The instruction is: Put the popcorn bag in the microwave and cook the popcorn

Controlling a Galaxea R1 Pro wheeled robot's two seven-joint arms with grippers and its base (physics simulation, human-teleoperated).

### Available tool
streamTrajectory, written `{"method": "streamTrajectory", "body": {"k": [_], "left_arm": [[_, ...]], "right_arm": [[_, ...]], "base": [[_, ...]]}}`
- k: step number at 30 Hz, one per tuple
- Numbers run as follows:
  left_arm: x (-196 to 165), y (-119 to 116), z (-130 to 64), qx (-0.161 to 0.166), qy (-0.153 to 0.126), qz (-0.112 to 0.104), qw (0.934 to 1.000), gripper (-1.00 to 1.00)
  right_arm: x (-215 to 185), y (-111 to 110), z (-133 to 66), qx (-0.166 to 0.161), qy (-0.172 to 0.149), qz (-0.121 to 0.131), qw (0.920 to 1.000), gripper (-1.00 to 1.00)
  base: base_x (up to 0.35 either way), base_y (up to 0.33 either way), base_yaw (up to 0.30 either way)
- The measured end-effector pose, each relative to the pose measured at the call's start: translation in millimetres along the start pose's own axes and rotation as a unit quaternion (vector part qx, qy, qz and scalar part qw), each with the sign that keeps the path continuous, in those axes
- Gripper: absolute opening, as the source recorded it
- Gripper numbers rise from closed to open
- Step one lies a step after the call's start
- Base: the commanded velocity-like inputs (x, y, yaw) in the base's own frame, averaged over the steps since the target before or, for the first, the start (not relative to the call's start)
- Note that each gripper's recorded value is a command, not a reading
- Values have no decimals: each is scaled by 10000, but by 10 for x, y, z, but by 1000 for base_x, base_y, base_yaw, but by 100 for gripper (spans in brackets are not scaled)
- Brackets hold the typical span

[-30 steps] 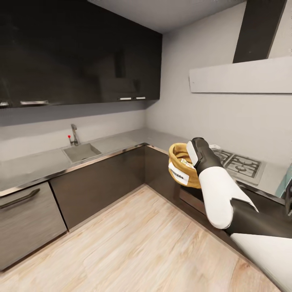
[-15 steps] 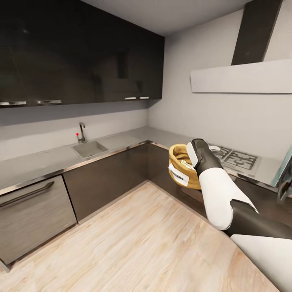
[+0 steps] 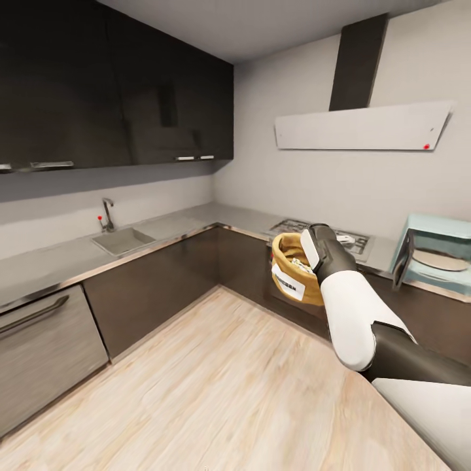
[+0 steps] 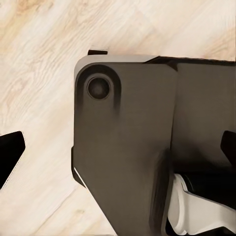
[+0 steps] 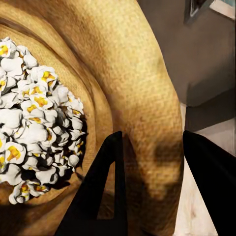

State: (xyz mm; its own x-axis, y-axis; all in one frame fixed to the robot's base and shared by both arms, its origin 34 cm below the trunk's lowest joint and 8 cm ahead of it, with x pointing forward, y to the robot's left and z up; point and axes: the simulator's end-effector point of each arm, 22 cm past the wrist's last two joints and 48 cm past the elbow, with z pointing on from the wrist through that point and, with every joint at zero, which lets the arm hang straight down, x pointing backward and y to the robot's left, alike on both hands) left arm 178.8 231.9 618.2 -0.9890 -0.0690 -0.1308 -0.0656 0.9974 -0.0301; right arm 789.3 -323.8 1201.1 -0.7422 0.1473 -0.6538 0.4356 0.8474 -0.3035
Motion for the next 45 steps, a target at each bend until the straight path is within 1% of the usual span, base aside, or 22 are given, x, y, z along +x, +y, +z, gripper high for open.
{"method": "streamTrajectory", "body": {"k": [10, 15, 25, 45], "left_arm": [[4, 12, 0, -8, 0, -5, 10000, 100], [-22, 13, -1, -9, -70, -6, 10000, 100], [-25, 8, -1, -5, -78, -7, 10000, 100], [-45, -1, -1, 1, -94, -1, 10000, 100]], "right_arm": [[8, -6, 9, 7, 7, -1, 10000, -100], [16, -6, 15, 9, 14, -4, 10000, -100], [24, -28, 35, 22, 25, 2, 10000, -100], [25, -46, 40, 23, 27, 14, 10000, -100]], "base": [[-302, 196, -300], [-306, 196, -300], [-295, 187, -300], [-10, 6, -300]]}}
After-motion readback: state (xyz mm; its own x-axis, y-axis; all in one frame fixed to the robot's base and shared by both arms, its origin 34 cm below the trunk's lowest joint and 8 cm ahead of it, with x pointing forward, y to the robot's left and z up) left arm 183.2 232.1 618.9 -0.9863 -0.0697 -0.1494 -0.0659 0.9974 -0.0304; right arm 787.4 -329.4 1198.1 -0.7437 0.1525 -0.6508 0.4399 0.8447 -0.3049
